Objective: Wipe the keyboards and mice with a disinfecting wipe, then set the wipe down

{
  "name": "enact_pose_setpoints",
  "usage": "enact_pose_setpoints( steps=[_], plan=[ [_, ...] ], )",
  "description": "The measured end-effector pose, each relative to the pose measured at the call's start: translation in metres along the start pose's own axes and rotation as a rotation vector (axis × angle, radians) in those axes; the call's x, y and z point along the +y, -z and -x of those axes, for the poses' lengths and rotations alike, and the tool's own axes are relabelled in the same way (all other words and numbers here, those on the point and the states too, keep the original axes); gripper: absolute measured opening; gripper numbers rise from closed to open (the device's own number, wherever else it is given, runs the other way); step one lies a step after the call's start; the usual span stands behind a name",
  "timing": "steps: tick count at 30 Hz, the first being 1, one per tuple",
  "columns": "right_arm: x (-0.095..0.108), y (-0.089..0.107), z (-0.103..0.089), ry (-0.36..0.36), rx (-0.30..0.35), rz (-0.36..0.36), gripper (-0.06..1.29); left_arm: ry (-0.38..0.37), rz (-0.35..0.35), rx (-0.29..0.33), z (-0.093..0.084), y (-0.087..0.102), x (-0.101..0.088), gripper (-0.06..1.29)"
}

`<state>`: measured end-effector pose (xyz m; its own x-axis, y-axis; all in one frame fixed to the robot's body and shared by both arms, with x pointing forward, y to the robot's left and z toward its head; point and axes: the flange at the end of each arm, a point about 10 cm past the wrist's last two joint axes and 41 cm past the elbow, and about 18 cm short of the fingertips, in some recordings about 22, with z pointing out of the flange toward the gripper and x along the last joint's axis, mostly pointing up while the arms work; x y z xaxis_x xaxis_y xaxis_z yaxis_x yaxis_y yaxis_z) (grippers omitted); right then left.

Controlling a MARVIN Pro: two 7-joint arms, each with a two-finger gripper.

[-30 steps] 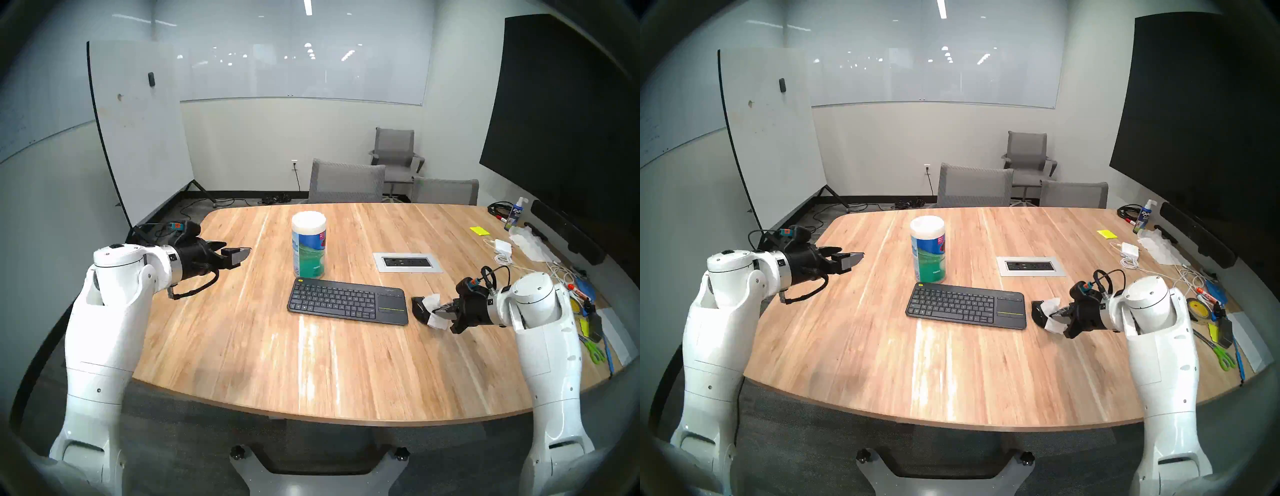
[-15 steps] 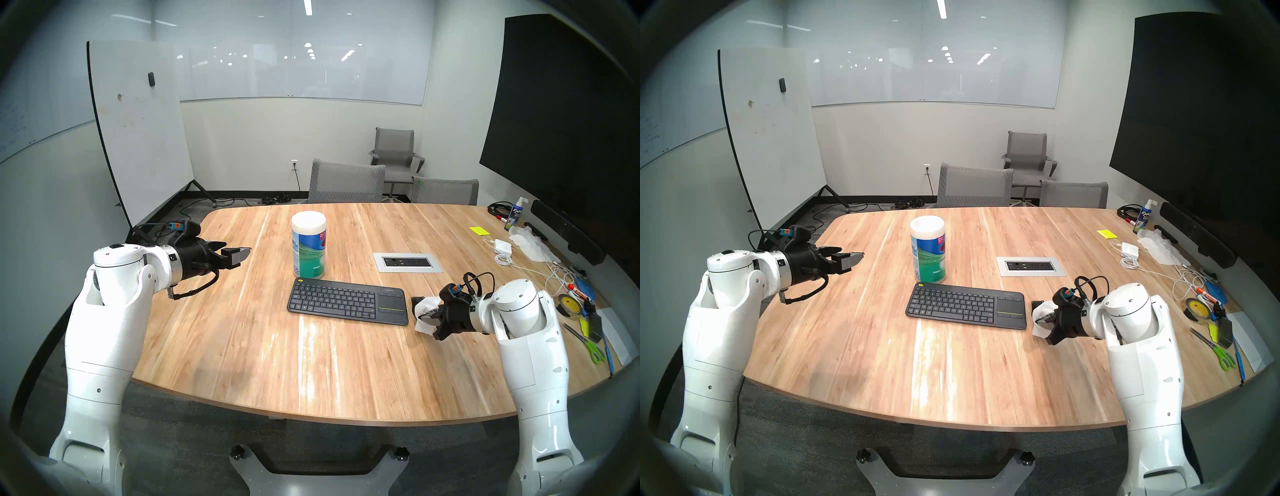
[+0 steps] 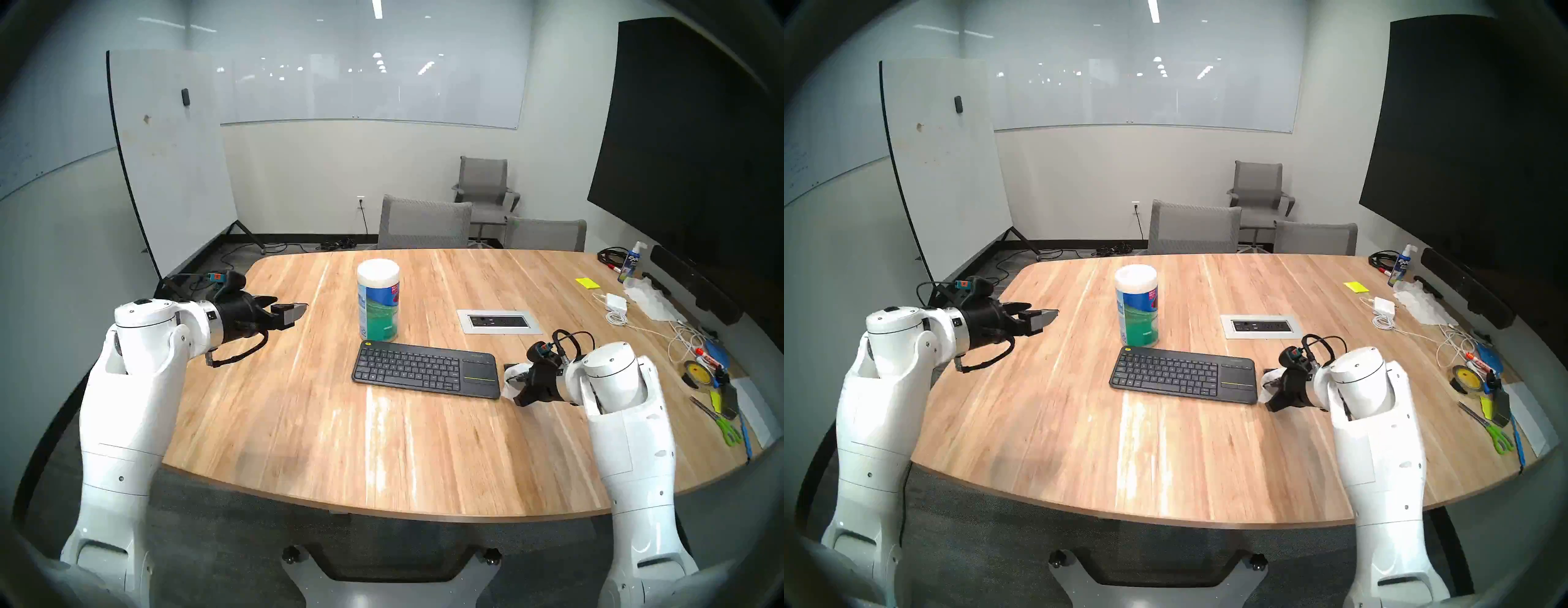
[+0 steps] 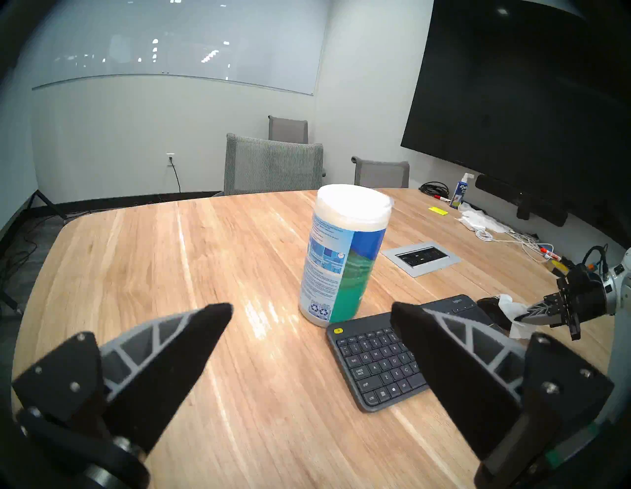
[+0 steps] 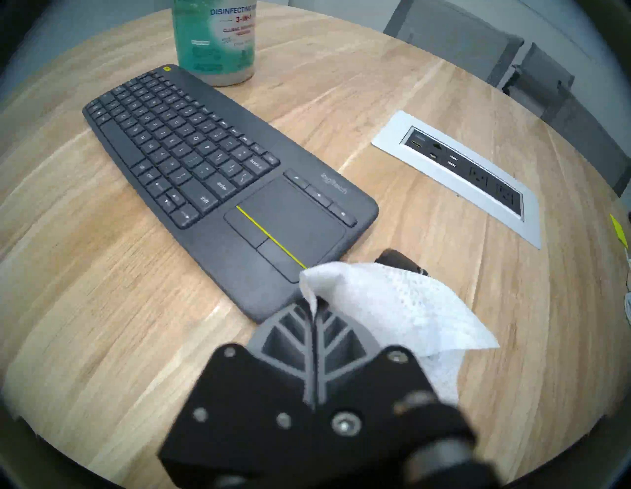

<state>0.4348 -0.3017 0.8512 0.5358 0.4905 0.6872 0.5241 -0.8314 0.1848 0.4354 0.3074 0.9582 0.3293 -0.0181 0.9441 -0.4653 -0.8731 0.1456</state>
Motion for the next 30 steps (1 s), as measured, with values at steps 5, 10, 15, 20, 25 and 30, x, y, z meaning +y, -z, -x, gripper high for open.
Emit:
enact_pose_setpoints(
  steps=[5, 10, 15, 20, 25, 30],
  plan=[
    [0.002, -0.008, -0.002, -0.039, -0.017, 0.027, -0.03, 0.000, 0.000, 0.000, 0.000, 0.000, 0.000, 1.27],
    [0.008, -0.017, -0.004, -0.080, -0.034, 0.055, -0.03, 0.000, 0.000, 0.000, 0.000, 0.000, 0.000, 1.27],
    [0.016, -0.022, -0.008, -0.119, -0.037, 0.078, -0.03, 0.000, 0.000, 0.000, 0.000, 0.000, 0.000, 1.27],
    [0.024, -0.024, -0.013, -0.146, -0.030, 0.091, -0.03, 0.000, 0.000, 0.000, 0.000, 0.000, 0.000, 1.27],
    [0.031, -0.024, -0.018, -0.165, -0.021, 0.100, -0.03, 0.000, 0.000, 0.000, 0.000, 0.000, 0.000, 1.27],
    [0.036, -0.023, -0.024, -0.171, -0.006, 0.109, -0.03, 0.000, 0.000, 0.000, 0.000, 0.000, 0.000, 1.27]
  ],
)
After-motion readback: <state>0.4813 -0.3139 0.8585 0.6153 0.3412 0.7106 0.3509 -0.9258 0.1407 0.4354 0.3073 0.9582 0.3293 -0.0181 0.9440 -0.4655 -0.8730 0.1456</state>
